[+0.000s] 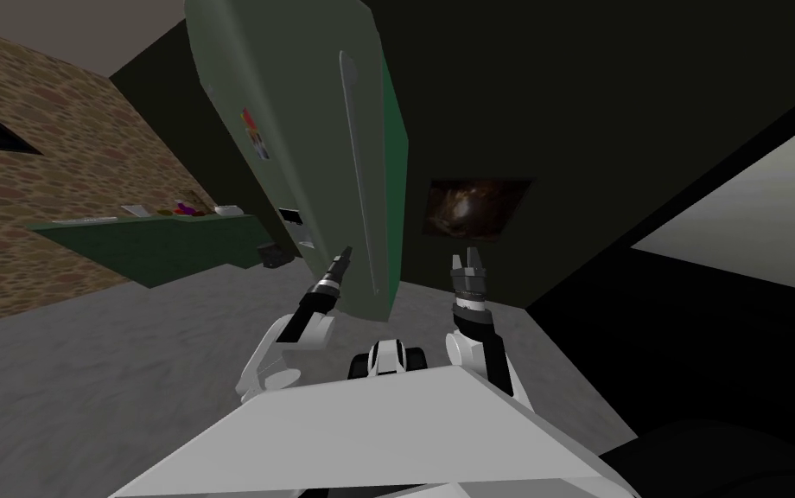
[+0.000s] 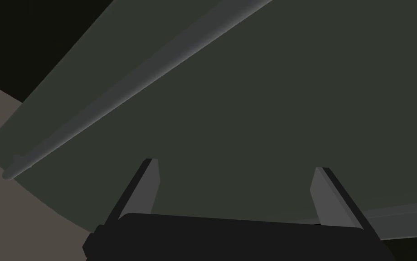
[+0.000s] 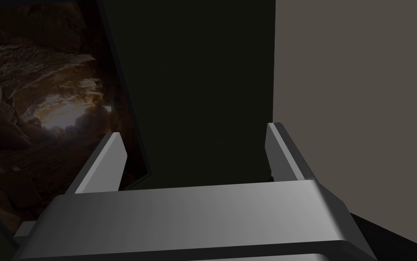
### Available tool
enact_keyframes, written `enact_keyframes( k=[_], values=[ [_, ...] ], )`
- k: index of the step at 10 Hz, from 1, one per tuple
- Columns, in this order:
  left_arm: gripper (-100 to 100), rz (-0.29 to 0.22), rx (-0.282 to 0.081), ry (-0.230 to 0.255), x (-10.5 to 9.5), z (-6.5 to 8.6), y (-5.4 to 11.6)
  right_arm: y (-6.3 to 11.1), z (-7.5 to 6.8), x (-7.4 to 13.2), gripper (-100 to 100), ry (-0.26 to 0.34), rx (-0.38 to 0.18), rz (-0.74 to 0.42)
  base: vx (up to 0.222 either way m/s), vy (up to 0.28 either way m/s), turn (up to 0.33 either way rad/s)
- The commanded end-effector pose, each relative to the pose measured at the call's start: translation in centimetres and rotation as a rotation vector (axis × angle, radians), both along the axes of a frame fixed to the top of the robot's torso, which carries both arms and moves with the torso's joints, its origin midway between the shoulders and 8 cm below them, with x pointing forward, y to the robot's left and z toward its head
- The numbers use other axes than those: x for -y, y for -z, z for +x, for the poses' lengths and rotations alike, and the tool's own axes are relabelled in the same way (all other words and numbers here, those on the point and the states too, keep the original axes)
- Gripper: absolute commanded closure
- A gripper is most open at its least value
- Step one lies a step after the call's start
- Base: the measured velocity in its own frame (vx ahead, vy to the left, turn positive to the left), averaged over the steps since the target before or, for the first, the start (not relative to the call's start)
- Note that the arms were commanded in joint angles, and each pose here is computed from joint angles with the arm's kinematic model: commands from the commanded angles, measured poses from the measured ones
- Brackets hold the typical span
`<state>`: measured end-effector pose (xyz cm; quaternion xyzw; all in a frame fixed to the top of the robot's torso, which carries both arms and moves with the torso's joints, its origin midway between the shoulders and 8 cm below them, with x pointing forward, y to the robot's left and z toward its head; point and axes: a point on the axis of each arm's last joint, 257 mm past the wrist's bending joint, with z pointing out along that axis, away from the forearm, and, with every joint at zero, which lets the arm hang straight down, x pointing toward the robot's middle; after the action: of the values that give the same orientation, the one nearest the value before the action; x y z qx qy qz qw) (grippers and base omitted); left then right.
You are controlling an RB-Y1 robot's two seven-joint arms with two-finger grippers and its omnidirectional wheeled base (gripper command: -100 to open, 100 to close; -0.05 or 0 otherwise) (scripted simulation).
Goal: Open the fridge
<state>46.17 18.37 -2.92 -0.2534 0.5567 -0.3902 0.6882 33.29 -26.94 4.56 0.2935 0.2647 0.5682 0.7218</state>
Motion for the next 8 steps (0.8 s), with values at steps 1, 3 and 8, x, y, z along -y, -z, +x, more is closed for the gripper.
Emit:
enact_keyframes(
  k=[1, 3, 8],
  values=[
    [-100, 0.023, -0.032, -0.008, 0.6, 0.4, 0.4, 0.0, 0.0, 0.0, 0, 0.000, 0.000, 0.000, 0.042, -0.035, 0.004],
    [-100, 0.056, -0.058, -0.014, 1.3, 0.8, 0.6, 0.0, 0.0, 0.0, 0, 0.000, 0.000, 0.000, 0.053, -0.051, 0.010],
    [-100, 0.121, -0.112, -0.032, 2.4, 1.5, 1.2, 0.0, 0.0, 0.0, 0, 0.000, 0.000, 0.000, 0.060, -0.041, 0.007]
  ],
)
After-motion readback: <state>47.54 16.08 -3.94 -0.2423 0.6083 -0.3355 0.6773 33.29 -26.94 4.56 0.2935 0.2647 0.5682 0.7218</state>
